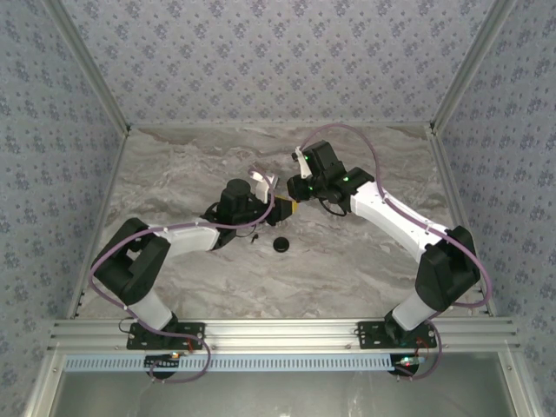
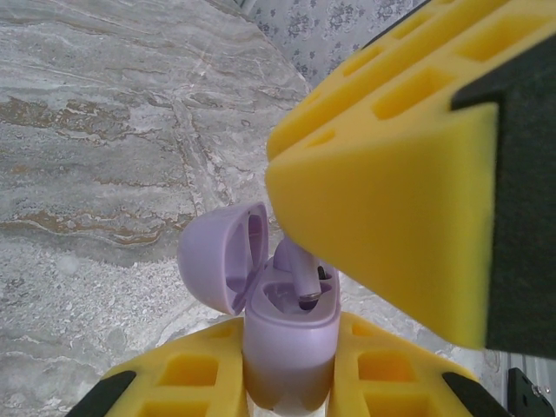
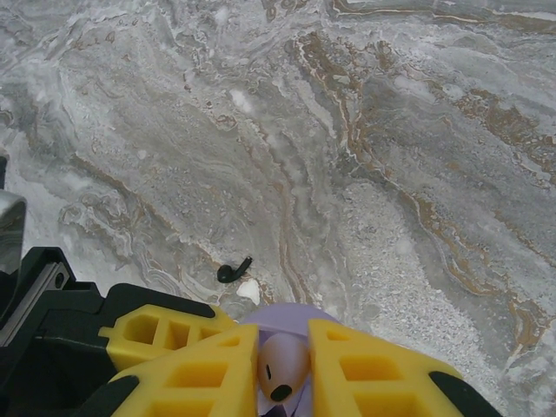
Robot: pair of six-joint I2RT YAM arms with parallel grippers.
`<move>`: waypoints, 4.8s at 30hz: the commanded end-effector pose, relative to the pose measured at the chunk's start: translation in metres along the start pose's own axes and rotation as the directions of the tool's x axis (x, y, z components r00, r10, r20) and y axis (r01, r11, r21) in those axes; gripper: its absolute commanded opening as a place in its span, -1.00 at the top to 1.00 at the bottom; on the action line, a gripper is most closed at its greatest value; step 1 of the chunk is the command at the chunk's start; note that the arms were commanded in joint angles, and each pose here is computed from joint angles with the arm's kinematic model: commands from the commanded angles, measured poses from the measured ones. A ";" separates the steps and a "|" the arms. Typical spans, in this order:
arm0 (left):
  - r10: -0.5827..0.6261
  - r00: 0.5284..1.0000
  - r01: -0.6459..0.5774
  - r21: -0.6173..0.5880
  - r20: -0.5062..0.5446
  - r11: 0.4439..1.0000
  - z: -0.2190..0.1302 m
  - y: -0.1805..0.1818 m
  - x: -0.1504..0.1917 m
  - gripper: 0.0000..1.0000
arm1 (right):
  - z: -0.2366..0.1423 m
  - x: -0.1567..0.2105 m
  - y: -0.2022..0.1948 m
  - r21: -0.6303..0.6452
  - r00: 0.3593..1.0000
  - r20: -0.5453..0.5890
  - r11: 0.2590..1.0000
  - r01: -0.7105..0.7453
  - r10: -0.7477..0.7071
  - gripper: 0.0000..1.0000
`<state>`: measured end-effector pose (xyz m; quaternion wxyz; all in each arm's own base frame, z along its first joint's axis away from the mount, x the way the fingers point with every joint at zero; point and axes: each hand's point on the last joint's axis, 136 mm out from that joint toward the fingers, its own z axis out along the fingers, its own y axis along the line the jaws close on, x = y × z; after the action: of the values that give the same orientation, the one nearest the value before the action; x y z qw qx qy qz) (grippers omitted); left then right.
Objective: Insert wireless bluetooth earbuds into charging case
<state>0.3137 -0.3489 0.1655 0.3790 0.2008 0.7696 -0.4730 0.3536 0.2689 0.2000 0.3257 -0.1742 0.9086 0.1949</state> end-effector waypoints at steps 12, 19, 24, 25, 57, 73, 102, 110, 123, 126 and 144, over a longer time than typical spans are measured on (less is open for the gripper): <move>0.124 0.990 -0.124 -0.002 0.062 0.992 -0.006 -0.015 -0.024 0.60 | -0.007 -0.003 0.010 -0.020 1.000 -0.017 1.000 0.001 -0.001 0.59; 0.157 0.987 -0.156 -0.020 0.035 0.987 -0.006 -0.014 -0.017 0.60 | -0.021 -0.012 0.005 0.016 0.999 0.031 1.000 0.005 -0.006 0.57; 0.175 0.984 -0.174 -0.032 0.029 0.984 -0.007 -0.013 -0.015 0.60 | -0.022 -0.012 0.003 0.027 0.999 0.033 1.000 0.006 -0.007 0.57; 0.179 0.983 -0.178 -0.032 0.031 0.984 -0.008 -0.014 -0.016 0.60 | -0.022 -0.012 0.004 0.025 0.999 0.032 1.000 0.008 -0.009 0.57; 0.182 0.982 -0.180 -0.051 0.046 0.982 -0.010 -0.013 -0.021 0.61 | -0.009 0.006 0.014 -0.016 0.999 -0.042 0.999 0.032 -0.033 0.54; 0.210 0.977 -0.208 -0.045 0.029 0.977 -0.011 -0.014 -0.016 0.61 | -0.014 0.004 0.011 0.011 0.999 -0.031 0.999 0.037 -0.037 0.56; 0.297 0.953 -0.297 -0.014 0.061 0.955 -0.020 -0.025 -0.018 0.64 | 0.004 0.026 0.008 -0.056 0.983 -0.178 0.997 -0.050 0.040 0.69; 0.306 0.951 -0.304 -0.049 0.035 0.951 -0.021 -0.017 -0.013 0.63 | 0.002 0.026 0.000 -0.046 0.980 -0.186 0.996 -0.075 0.065 0.70; 0.330 0.944 -0.329 -0.082 -0.008 0.941 -0.020 -0.011 -0.007 0.63 | -0.002 0.025 -0.005 -0.038 0.979 -0.186 0.996 -0.086 0.078 0.70; 0.336 0.941 -0.337 -0.090 -0.019 0.937 -0.020 -0.009 -0.005 0.63 | -0.003 0.026 -0.006 -0.036 0.979 -0.190 0.996 -0.084 0.076 0.70; 0.339 0.941 -0.340 -0.089 -0.024 0.936 -0.018 -0.009 -0.003 0.63 | -0.002 0.028 0.008 -0.111 0.976 -0.209 0.990 -0.087 0.062 0.69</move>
<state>0.2984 -0.3328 0.1512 0.4301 0.3096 0.7671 -0.3615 0.3317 0.2671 0.1827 0.2254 -0.1775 0.9288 0.2345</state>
